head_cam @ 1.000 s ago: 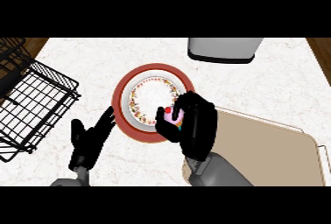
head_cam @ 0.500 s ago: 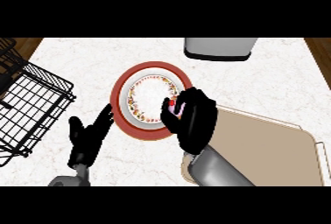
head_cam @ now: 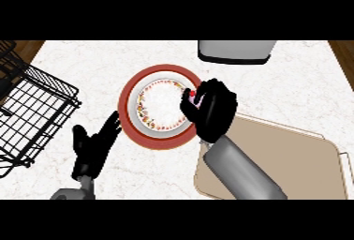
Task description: Pick the cupcake from the tray and place it in the plate
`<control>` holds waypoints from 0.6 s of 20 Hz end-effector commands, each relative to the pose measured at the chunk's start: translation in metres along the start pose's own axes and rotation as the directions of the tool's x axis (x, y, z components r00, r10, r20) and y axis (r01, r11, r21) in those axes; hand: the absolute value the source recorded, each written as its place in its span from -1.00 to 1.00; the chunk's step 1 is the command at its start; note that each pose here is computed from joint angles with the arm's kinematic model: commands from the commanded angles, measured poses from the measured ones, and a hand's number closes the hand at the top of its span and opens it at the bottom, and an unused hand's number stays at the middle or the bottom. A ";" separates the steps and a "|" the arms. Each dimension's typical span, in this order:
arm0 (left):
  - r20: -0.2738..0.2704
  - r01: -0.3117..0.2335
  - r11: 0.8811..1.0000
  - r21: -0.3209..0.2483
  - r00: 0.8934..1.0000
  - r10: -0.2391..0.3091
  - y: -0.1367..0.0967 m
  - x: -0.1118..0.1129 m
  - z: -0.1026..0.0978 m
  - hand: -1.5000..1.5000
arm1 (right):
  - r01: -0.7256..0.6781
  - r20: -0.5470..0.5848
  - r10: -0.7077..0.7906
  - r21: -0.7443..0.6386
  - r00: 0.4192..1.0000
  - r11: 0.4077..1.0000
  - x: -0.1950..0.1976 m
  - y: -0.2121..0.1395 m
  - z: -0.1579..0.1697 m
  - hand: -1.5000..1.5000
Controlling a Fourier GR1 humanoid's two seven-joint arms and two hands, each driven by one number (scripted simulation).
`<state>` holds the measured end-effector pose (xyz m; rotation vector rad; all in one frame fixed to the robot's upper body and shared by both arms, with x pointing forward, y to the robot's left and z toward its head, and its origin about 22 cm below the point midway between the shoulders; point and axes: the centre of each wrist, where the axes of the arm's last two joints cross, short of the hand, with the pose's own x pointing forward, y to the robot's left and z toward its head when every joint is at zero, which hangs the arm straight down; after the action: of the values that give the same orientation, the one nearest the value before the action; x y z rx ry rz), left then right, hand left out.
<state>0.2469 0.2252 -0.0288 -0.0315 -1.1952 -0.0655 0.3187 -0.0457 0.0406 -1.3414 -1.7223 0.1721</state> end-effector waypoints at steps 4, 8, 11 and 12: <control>0.018 0.004 1.000 -0.025 1.000 -0.003 -0.003 0.005 -0.002 0.00 | -0.096 -0.378 0.151 0.161 0.914 0.982 -0.031 0.025 -0.007 -1.00; 0.013 0.001 0.999 -0.034 1.000 -0.001 -0.005 -0.003 0.005 0.00 | -0.030 -0.409 0.139 0.262 0.902 0.965 -0.033 0.036 -0.006 -1.00; 0.025 -0.001 1.000 -0.031 1.000 0.001 -0.009 0.002 -0.004 0.00 | 0.052 -0.392 0.044 0.231 0.919 0.972 -0.041 0.043 -0.002 -1.00; 0.018 0.010 0.999 -0.037 1.000 -0.009 -0.001 0.019 -0.011 0.00 | 0.093 -0.385 0.006 0.238 0.923 0.967 -0.030 0.042 -0.002 -1.00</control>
<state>0.2516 0.2185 -0.0252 -0.0557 -1.2099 -0.0858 0.3446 -0.0607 -0.0010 -1.1499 -1.3591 0.1402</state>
